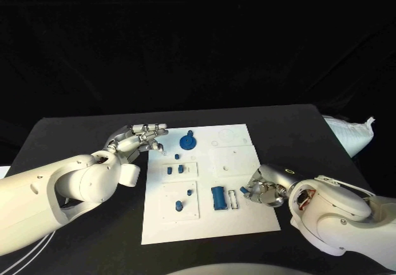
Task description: Assemble the parts on the task board
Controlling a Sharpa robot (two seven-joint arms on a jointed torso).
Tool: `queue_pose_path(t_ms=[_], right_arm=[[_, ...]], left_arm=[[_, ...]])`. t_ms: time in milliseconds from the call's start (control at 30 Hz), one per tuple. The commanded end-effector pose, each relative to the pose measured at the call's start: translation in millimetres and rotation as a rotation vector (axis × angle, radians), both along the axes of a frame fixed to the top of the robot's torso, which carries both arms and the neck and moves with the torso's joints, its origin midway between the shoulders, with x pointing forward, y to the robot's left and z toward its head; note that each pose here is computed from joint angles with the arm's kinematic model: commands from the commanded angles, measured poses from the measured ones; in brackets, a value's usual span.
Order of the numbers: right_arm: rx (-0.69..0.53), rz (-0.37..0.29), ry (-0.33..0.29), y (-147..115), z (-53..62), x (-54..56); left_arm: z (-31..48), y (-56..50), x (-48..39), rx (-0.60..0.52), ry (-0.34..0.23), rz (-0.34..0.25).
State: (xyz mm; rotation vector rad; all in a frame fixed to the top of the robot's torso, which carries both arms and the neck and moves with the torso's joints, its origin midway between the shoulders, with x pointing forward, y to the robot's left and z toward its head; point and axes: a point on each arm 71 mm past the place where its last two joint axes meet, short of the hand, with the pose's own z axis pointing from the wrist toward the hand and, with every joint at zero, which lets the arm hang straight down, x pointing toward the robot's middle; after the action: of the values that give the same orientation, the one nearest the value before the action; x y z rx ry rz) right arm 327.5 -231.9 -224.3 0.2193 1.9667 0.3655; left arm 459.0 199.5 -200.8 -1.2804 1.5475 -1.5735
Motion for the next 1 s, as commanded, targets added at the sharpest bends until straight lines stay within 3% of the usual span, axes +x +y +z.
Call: queue_pose_path(t_ms=[33,500,1000], right_arm=[[0.067,-0.034,0.025,3,-0.6,-0.7],[0.065,-0.018,0.131,15,-11.0,0.7],[0.038,-0.017,0.138,21,-15.0,4.4]], left_arm=[[1.2,-2.7,-1.3,-0.010,-0.007,-0.022],[1.4,-2.9,-2.0,-0.010,-0.006,-0.025],[1.7,-2.8,-2.4,-0.009,-0.007,-0.026]])
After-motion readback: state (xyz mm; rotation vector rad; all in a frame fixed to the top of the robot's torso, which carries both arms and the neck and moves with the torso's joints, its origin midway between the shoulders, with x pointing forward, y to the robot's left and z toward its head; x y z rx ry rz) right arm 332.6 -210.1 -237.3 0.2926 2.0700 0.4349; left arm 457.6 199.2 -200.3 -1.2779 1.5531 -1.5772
